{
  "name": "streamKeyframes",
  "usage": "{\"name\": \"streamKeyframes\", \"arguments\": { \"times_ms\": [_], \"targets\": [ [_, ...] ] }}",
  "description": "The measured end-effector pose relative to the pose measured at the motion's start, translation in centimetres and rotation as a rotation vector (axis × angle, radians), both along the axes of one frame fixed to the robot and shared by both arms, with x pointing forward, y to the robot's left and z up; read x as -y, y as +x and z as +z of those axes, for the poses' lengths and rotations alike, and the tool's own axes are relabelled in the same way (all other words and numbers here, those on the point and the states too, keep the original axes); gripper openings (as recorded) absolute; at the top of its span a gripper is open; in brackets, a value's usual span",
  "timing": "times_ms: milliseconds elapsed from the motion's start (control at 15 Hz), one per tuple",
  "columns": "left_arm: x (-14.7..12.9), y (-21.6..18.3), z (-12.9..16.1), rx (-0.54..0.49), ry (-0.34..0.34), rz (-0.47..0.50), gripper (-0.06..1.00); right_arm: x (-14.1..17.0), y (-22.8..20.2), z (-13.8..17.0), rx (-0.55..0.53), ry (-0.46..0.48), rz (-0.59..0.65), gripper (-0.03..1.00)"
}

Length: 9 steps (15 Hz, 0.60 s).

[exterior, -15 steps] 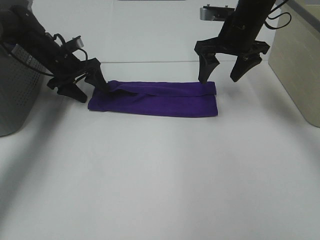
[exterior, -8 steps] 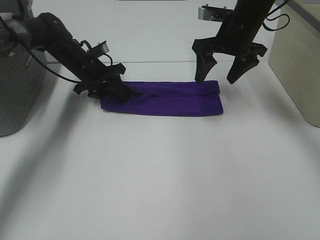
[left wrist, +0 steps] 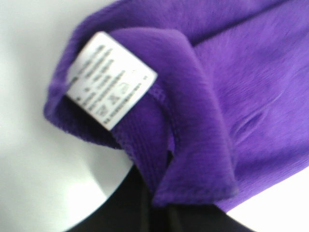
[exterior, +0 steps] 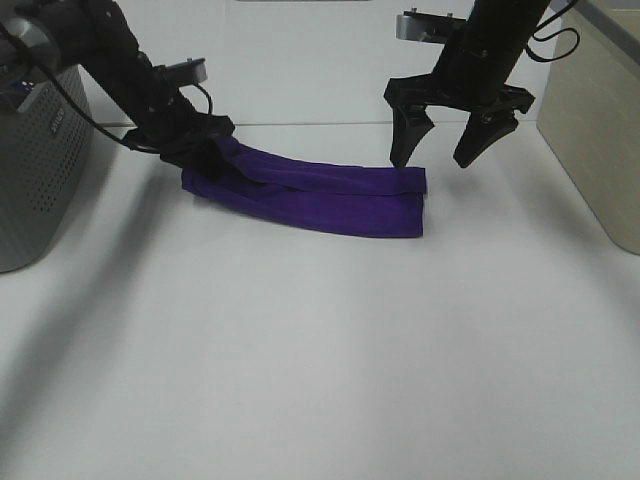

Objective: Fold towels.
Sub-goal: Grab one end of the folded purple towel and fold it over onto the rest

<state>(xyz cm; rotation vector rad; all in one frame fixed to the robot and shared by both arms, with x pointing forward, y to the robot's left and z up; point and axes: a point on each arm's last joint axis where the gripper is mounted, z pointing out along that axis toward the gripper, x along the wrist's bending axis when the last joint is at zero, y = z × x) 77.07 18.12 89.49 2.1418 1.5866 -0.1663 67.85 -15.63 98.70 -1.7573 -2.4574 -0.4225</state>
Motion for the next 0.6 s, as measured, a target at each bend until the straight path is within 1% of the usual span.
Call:
{"name": "streamKeyframes", "arguments": {
  "times_ms": [133, 200, 267, 400, 600],
  "targets": [
    [0.0, 0.3, 2.4, 0.062, -0.012, 0.006, 0.00, 0.0, 0.0, 0.0, 0.000, 0.000, 0.000, 0.83],
    [0.2, 0.3, 3.4, 0.080, -0.030, 0.000, 0.00, 0.0, 0.0, 0.0, 0.000, 0.000, 0.000, 0.83],
    [0.9, 0.1, 4.3, 0.101, -0.061, -0.028, 0.00, 0.0, 0.0, 0.0, 0.000, 0.000, 0.000, 0.83],
    [3.5, -0.5, 4.7, 0.120, -0.121, -0.112, 0.00, 0.1, -0.2, 1.1, 0.025, 0.002, 0.001, 0.82],
    [8.4, -2.2, 4.6, 0.123, -0.136, -0.224, 0.00, 0.4, -1.0, 4.5, 0.098, 0.015, 0.002, 0.81]
  ]
}}
